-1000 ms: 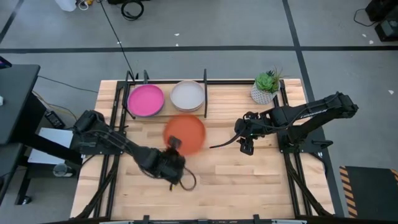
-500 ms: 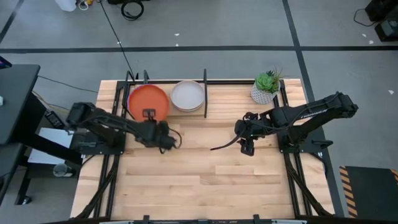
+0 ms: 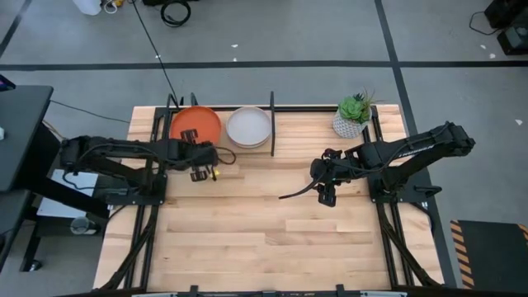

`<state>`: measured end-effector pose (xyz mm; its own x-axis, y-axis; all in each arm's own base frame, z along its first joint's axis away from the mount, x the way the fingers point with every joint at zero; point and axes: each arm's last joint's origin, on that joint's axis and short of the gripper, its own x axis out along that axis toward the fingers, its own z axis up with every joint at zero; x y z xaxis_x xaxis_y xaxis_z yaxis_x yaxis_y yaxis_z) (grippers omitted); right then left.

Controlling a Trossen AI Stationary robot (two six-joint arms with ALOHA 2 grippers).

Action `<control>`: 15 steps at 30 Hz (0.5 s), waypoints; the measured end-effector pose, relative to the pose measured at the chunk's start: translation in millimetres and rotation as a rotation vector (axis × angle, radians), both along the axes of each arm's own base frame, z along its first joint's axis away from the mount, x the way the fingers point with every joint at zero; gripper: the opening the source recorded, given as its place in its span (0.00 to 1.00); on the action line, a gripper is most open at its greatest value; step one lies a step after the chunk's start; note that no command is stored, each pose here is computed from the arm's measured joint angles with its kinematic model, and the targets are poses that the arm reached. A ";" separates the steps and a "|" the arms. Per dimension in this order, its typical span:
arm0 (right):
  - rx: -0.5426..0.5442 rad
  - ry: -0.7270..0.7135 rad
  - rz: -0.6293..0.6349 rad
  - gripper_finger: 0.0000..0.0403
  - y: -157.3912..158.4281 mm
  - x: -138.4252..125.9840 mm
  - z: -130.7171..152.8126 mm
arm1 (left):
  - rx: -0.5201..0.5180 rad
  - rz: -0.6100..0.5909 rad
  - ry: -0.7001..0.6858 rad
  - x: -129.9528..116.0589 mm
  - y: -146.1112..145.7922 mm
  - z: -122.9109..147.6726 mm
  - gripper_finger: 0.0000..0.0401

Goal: Place and stack plates onto a shelf
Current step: Stack the orange plate on top of the pink plate on the shelf

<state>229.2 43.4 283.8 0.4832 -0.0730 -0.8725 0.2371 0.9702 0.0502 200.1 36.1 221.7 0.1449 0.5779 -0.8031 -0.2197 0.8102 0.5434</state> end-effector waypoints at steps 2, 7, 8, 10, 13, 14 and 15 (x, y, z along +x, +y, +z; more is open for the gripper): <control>-0.001 0.000 0.002 0.55 0.0 0.0 0.0 | -0.019 0.018 -0.012 0.4 7.4 -3.8 0.04; -0.001 0.004 0.001 0.55 -0.1 -0.4 -0.2 | -0.022 0.080 -0.027 -2.7 18.7 -2.5 0.15; -0.001 0.005 0.000 0.55 -0.1 -0.4 -0.2 | -0.022 0.085 -0.027 -3.0 19.6 -2.5 0.19; 0.000 0.004 0.000 0.55 -0.1 -0.4 -0.2 | -0.022 0.086 -0.025 -3.2 20.0 -2.5 0.26; 0.001 0.004 -0.004 0.55 -0.1 -0.4 -0.2 | -0.017 0.064 -0.018 -2.4 15.7 -1.2 0.35; -0.005 0.004 -0.001 0.55 0.0 -0.5 -0.2 | -0.016 0.053 -0.032 -1.4 13.1 1.6 0.37; -0.019 0.004 0.005 0.55 0.5 -0.7 -0.2 | -0.011 0.038 -0.062 -1.1 10.1 5.9 0.37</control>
